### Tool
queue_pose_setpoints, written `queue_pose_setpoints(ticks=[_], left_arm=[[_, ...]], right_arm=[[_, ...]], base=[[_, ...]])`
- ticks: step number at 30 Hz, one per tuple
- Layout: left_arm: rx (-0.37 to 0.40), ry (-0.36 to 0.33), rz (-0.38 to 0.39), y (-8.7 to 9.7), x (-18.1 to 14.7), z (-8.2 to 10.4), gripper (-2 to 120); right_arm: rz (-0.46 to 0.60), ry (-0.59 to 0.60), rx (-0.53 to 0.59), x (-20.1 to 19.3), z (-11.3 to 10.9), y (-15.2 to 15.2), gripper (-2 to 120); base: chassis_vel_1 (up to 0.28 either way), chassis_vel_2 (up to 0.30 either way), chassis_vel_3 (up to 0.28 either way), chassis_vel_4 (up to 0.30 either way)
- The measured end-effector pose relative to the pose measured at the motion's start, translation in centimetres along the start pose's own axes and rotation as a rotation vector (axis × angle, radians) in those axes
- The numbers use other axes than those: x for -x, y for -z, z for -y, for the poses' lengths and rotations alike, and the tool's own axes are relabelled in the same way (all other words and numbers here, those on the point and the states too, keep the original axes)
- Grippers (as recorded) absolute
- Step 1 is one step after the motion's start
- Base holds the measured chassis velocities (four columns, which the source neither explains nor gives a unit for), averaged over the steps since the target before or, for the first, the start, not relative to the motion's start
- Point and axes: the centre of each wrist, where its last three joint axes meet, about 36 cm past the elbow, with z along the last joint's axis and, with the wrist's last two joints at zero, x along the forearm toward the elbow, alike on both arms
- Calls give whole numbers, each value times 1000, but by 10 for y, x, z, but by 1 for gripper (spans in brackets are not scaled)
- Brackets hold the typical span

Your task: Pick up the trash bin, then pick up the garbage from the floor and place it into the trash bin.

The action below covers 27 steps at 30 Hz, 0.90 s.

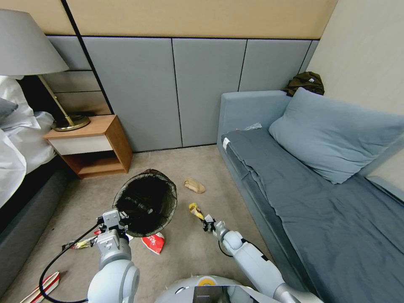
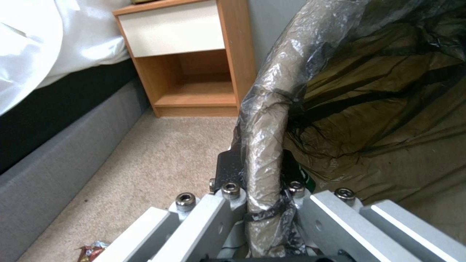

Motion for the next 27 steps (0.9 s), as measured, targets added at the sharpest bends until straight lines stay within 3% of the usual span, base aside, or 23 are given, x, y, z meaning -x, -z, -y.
queue_pose_setpoints(ticks=[1, 4, 5, 6, 8, 9, 12, 13, 16, 17, 19, 25, 27], left_arm=[[0, 0, 0, 0, 0, 0, 0], [7, -4, -8, -3, 0, 0, 0], [7, -4, -8, -3, 0, 0, 0], [7, -6, -10, -4, 0, 1, 0], [9, -15, -17, -6, -1, 3, 0], [9, -15, -17, -6, -1, 3, 0], [15, -28, -22, -10, -4, 7, 0], [15, -28, -22, -10, -4, 7, 0], [10, -32, -25, -10, -6, 9, 0], [10, -32, -25, -10, -6, 9, 0], [11, -31, -22, -9, -7, 8, 0], [12, -30, -24, -9, -8, 8, 0], [12, -31, -24, -9, -9, 9, 0]], right_arm=[[0, 0, 0, 0, 0, 0, 0], [184, -28, 18, -8, 6, 65, 0], [184, -28, 18, -8, 6, 65, 0], [248, -25, 24, -12, 7, 89, 0], [394, 9, 35, -24, 3, 137, 0], [394, 9, 35, -24, 3, 137, 0], [562, 113, 46, -40, -16, 183, 0], [562, 113, 46, -40, -16, 183, 0], [664, 254, 48, -57, -50, 207, 0], [664, 254, 48, -57, -50, 207, 0], [682, 327, 53, -66, -74, 211, 0], [654, 403, 29, -69, -104, 198, 0], [614, 421, 11, -60, -114, 179, 0]], base=[[0, 0, 0, 0], [0, 0, 0, 0], [0, 0, 0, 0], [0, 0, 0, 0], [0, 0, 0, 0], [0, 0, 0, 0], [0, 0, 0, 0], [0, 0, 0, 0], [0, 0, 0, 0], [0, 0, 0, 0], [0, 0, 0, 0], [0, 0, 0, 0], [0, 0, 0, 0]])
